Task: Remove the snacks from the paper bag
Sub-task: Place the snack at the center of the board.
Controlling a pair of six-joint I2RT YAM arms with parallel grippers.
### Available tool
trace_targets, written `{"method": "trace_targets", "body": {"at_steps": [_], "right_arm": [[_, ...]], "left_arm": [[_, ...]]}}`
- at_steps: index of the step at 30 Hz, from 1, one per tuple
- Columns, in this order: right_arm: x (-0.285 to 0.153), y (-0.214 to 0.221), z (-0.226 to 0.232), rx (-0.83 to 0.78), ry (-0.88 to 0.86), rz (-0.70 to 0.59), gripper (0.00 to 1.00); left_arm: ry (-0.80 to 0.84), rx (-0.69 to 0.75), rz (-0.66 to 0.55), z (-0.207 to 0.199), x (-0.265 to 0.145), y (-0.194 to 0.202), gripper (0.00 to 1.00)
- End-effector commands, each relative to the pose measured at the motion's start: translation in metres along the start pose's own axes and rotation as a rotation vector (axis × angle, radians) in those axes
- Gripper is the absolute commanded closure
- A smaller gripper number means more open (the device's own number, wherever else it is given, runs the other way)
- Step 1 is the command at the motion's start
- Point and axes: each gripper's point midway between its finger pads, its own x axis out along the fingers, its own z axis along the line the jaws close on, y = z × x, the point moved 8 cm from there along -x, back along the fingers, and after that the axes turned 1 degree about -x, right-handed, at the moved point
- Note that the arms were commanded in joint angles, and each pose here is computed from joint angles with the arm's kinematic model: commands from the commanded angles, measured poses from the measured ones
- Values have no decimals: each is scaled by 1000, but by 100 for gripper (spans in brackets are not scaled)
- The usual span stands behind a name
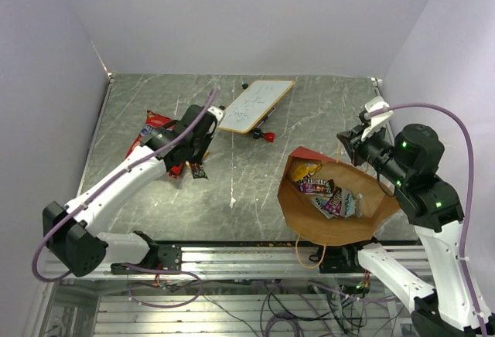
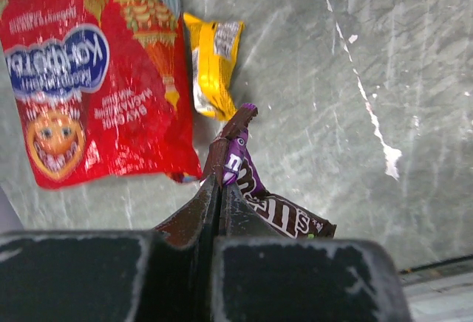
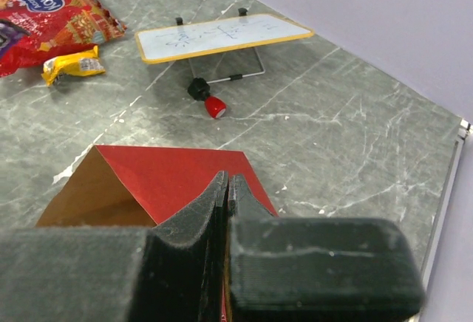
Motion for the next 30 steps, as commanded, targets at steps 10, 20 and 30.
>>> {"method": "trace_targets", "body": {"at_steps": [10,20,30], "right_arm": [[10,-6,3,10,-58,-17,100],[13,2,4,-23,-77,17,100],[23,-1,3,-64,-114,40,100]], "left_arm": [[18,330,-149,-21,99,-21,93],[-28,404,-9,-26,158,-21,90],[-42,192,-132,-6,93,-55,34]]}}
